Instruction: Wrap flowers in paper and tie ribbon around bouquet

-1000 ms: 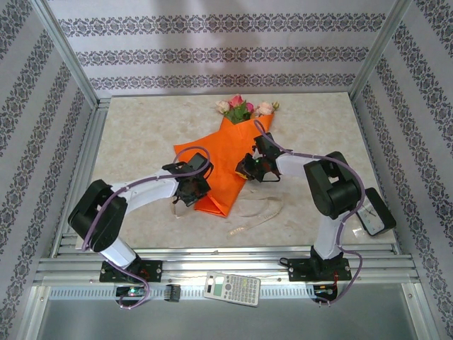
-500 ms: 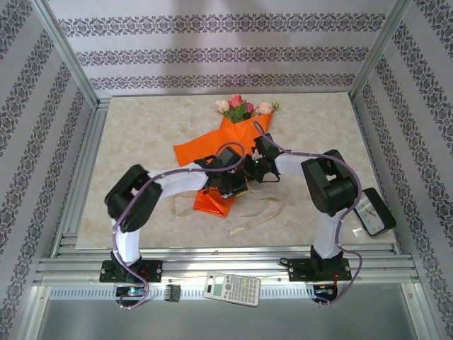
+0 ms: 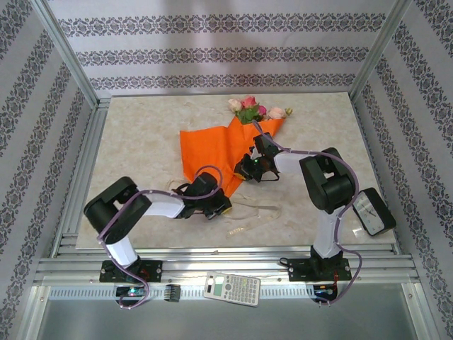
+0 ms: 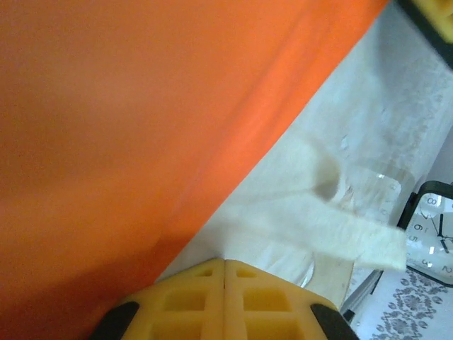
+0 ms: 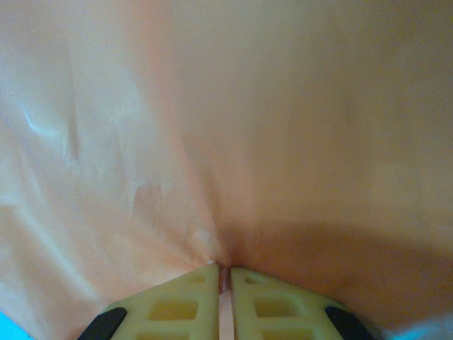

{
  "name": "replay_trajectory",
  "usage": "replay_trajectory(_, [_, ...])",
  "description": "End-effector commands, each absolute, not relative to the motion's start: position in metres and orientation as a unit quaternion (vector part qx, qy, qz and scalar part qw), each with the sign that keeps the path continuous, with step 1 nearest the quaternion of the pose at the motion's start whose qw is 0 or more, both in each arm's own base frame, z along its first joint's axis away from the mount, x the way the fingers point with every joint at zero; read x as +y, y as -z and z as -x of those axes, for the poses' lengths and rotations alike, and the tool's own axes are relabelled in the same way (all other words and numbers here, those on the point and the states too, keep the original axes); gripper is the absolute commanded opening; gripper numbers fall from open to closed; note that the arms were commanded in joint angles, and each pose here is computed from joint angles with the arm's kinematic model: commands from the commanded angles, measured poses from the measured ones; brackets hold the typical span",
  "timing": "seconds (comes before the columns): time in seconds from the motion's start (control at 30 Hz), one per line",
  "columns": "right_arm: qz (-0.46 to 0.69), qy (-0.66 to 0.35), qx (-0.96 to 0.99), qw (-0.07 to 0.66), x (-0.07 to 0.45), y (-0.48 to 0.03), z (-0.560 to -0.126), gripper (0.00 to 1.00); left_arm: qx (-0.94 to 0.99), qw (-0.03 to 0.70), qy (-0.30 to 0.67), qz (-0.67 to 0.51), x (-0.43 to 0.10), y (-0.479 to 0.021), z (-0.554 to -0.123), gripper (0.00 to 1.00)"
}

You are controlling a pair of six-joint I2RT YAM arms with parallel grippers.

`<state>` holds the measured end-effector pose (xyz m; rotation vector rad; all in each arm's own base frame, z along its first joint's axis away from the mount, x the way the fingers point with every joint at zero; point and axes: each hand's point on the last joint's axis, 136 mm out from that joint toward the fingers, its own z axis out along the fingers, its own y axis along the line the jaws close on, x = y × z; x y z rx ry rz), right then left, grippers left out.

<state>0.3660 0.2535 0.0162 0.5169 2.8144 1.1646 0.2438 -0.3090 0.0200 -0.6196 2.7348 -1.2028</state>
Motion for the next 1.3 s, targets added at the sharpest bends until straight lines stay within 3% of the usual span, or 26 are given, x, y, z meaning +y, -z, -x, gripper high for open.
replay_trajectory(0.0, [-0.192,-0.299,0.935,0.003,0.226,0.03,-0.354,0.12,0.878,0.045,0.406,0.249,-0.303,-0.045,-0.247,0.03])
replay_trajectory(0.13, [-0.182,-0.305,0.935,0.006,0.229,0.026,-0.357,0.13,0.873,0.081,0.406,0.258,-0.298,-0.083,-0.271,0.1])
replay_trajectory(0.3, [-0.178,-0.31,0.934,0.01,0.228,0.02,-0.364,0.13,0.887,0.079,0.344,0.298,-0.264,-0.07,-0.292,0.18])
replay_trajectory(0.5, [-0.168,-0.309,0.936,0.014,0.225,0.015,-0.376,0.15,0.907,0.076,0.277,0.307,-0.217,-0.025,-0.309,0.15])
replay_trajectory(0.7, [-0.168,-0.307,0.937,0.011,0.222,0.017,-0.386,0.16,0.913,0.058,0.246,0.32,-0.193,0.009,-0.293,0.09])
replay_trajectory(0.87, [-0.168,-0.305,0.937,0.014,0.219,0.019,-0.4,0.17,0.897,0.031,0.288,0.333,-0.211,0.022,-0.286,0.07])
replay_trajectory(1.07, [-0.161,-0.333,0.928,0.031,0.217,0.003,-0.431,0.21,0.885,0.022,0.336,0.321,-0.256,-0.001,-0.287,0.07])
replay_trajectory(1.17, [-0.139,-0.363,0.92,0.048,0.224,-0.025,-0.444,0.28,0.883,0.046,0.351,0.309,-0.264,-0.029,-0.297,0.17])
replay_trajectory(1.27, [-0.118,-0.38,0.914,0.078,0.229,-0.066,-0.446,0.34,0.892,0.099,0.332,0.292,-0.25,-0.073,-0.311,0.4])
